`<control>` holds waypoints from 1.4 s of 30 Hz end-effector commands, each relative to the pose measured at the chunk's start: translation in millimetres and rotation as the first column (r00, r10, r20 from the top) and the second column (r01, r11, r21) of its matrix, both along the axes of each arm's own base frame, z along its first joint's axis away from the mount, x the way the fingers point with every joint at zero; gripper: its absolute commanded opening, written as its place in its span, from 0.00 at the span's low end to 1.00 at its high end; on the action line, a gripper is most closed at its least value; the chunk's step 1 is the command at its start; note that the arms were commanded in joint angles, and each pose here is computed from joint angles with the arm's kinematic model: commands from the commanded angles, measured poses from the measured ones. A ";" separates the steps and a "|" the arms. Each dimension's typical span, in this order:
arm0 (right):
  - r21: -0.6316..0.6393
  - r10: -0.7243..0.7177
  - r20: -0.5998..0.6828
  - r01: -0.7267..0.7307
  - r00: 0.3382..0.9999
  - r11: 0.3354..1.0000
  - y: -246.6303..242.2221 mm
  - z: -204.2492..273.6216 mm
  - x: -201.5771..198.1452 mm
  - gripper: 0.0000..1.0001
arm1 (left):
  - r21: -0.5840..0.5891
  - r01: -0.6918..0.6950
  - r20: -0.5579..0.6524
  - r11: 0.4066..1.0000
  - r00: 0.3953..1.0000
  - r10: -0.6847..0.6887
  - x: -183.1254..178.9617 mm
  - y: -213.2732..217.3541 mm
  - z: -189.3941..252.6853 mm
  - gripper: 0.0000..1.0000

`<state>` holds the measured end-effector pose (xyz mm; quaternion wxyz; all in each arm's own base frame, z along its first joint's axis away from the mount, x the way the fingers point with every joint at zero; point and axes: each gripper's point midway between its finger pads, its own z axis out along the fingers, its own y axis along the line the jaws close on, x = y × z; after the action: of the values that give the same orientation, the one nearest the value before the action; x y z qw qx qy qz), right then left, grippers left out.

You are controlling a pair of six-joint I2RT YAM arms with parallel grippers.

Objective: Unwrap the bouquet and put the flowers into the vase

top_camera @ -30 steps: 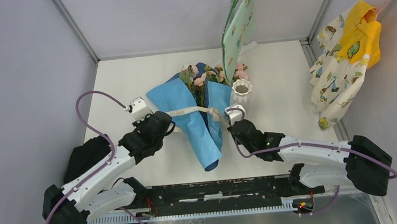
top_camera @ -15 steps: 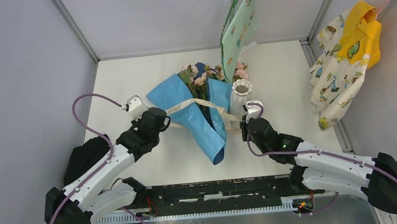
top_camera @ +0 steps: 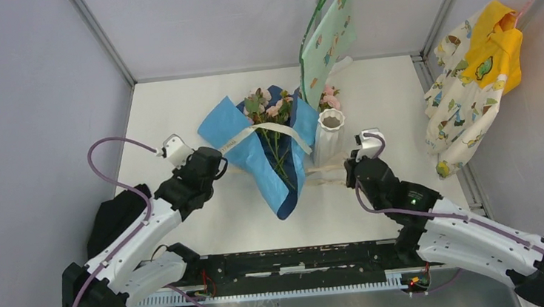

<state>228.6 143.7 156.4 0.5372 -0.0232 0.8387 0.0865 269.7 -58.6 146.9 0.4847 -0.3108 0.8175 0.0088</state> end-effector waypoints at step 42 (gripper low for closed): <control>-0.089 0.459 0.199 -0.451 0.866 0.888 154.2 134.1 33.7 0.46 | -0.121 0.515 0.232 0.849 0.846 -0.480 19.9 -83.6 72.9 0.34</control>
<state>257.6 261.6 285.3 0.5925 -0.2061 0.7629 0.1561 284.7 -108.5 223.5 0.5255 -0.2014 0.8094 -0.1678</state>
